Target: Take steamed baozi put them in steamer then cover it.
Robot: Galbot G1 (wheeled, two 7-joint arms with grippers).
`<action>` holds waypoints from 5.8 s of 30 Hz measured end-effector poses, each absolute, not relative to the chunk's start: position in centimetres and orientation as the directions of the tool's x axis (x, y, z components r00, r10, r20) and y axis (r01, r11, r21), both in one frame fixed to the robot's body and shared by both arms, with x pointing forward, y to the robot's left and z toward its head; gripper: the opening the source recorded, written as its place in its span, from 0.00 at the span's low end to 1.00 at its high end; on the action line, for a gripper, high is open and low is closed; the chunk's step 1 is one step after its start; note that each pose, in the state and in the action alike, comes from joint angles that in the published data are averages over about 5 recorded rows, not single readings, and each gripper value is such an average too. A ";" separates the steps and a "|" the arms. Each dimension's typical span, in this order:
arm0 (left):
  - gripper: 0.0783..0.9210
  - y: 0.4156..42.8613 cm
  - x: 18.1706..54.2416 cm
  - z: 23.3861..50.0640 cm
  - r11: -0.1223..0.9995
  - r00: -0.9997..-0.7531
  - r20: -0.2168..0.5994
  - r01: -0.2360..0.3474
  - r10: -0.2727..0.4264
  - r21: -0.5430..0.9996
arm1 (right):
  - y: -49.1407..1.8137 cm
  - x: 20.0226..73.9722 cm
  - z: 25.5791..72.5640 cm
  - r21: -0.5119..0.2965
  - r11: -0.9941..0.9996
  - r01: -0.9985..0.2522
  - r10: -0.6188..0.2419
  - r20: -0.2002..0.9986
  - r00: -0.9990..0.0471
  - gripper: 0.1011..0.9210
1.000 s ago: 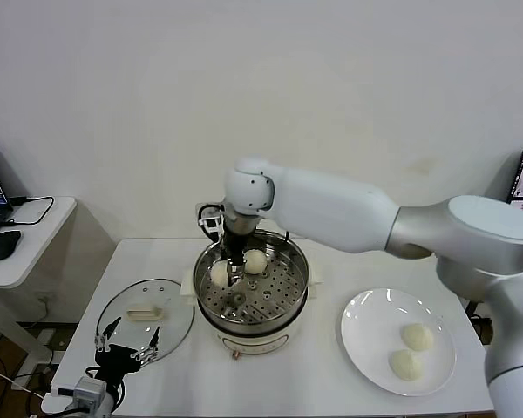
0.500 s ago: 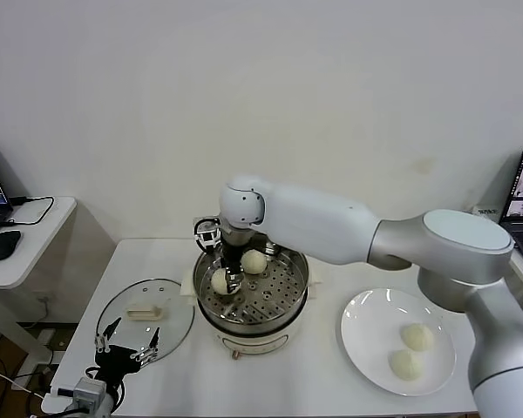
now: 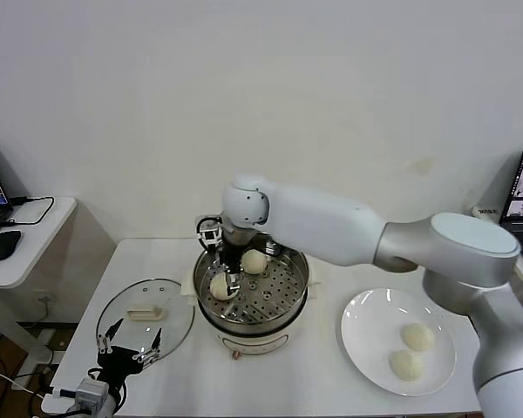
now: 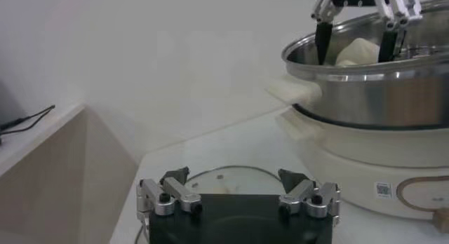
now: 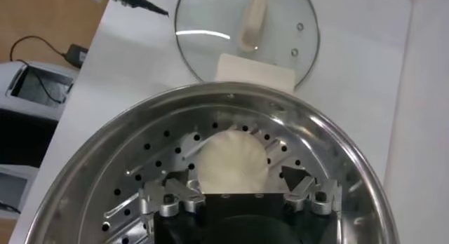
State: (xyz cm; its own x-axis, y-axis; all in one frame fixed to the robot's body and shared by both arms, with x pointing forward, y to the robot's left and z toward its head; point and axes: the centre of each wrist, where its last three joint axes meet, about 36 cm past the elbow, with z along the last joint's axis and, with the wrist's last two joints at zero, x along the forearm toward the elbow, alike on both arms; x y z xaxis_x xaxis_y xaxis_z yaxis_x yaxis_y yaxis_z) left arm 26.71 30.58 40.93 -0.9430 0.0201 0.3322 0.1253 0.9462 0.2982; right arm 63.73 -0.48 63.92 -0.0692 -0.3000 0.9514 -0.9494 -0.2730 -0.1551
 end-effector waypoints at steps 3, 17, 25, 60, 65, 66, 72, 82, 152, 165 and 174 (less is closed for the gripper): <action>0.88 30.4 26.8 41.0 0.946 -0.942 0.334 0.131 0.026 0.296 | -4.1 63.8 66.3 -0.168 -0.264 -0.950 -0.313 0.946 -0.080 0.88; 0.88 29.2 26.7 40.4 0.943 -0.937 0.346 0.161 0.053 0.292 | -25.1 59.9 70.7 -0.198 -0.154 -0.968 -0.273 0.950 -0.151 0.88; 0.88 28.9 26.3 40.4 0.942 -0.934 0.353 0.166 0.056 0.292 | -32.9 56.0 65.4 -0.149 -0.119 -0.982 -0.189 0.974 -0.125 0.88; 0.88 28.7 26.6 39.1 0.944 -0.921 0.386 0.171 0.052 0.282 | -36.8 51.5 49.9 0.019 -0.167 -0.986 -0.009 1.000 0.021 0.88; 0.88 28.7 26.5 39.1 0.943 -0.920 0.387 0.173 0.052 0.285 | -36.7 51.3 48.9 0.021 -0.167 -0.986 -0.008 1.000 0.023 0.88; 0.88 28.7 26.5 39.1 0.943 -0.920 0.388 0.173 0.052 0.285 | -36.7 51.2 48.6 0.022 -0.167 -0.986 -0.007 1.000 0.023 0.88; 0.88 28.6 26.4 39.1 0.942 -0.919 0.391 0.174 0.051 0.286 | -36.7 50.7 47.5 0.023 -0.164 -0.986 -0.003 1.000 0.024 0.88; 0.88 28.5 26.4 38.9 0.940 -0.917 0.395 0.175 0.048 0.292 | -36.6 50.1 46.3 0.021 -0.156 -0.988 -0.009 1.000 0.022 0.88; 0.88 28.4 25.8 38.9 0.946 -0.933 0.361 0.124 0.009 0.298 | -12.9 65.5 74.1 -0.334 -0.842 -0.425 -0.318 0.942 -0.110 0.65; 0.88 28.5 25.9 39.2 0.951 -0.938 0.346 0.111 0.004 0.289 | -3.4 60.3 69.4 -0.177 -0.983 -0.054 -0.170 0.980 -0.104 0.65; 0.88 28.6 25.8 39.4 0.953 -0.940 0.342 0.109 0.006 0.282 | -0.6 57.5 65.0 -0.105 -0.993 0.059 -0.110 0.991 -0.082 0.65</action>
